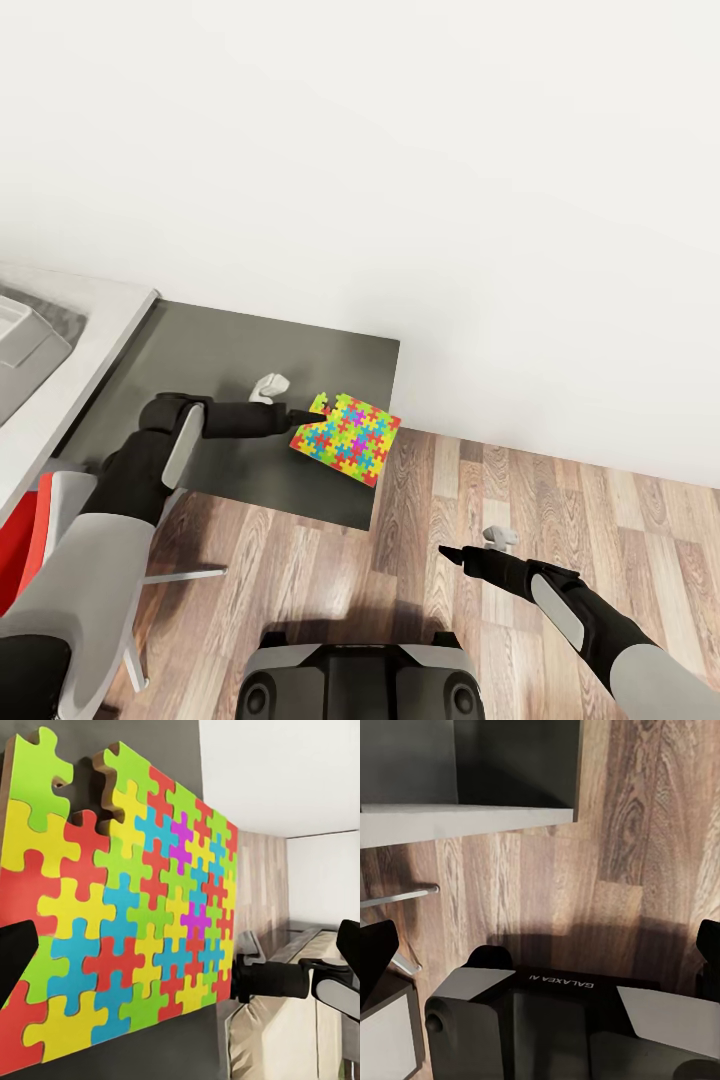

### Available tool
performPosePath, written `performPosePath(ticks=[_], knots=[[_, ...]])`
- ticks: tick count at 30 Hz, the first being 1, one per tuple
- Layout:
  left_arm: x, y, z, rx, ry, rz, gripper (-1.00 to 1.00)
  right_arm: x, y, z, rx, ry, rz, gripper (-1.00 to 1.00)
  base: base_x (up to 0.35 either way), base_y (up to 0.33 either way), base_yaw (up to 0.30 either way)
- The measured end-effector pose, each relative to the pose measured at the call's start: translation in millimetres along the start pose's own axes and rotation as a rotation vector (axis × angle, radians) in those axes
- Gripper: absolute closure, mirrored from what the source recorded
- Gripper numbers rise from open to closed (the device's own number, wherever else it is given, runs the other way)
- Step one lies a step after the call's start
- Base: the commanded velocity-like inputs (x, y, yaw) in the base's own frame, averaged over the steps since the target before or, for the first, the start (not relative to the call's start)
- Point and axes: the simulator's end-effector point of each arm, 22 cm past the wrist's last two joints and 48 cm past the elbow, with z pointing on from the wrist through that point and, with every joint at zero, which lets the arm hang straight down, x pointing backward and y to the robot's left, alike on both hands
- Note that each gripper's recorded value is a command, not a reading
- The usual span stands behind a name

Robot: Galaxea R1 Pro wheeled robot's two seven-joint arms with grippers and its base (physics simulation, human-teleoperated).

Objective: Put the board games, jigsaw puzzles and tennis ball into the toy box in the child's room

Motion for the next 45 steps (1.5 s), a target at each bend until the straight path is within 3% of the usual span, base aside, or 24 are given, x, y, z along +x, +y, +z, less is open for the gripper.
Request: performPosePath(ticks=[20,45], knots=[[5.9,2.7,3.8,0.000,0.015,-0.014,-1.00,-0.1,0.4,0.0,-0.002,0.000,0.000,-1.00,0.000,0.000,0.000],[14.8,-10.5,18.6,0.029,0.044,-0.009,-1.00,0.0,0.4,0.0,-0.002,0.000,0.000,-1.00,0.000,0.000,0.000]])
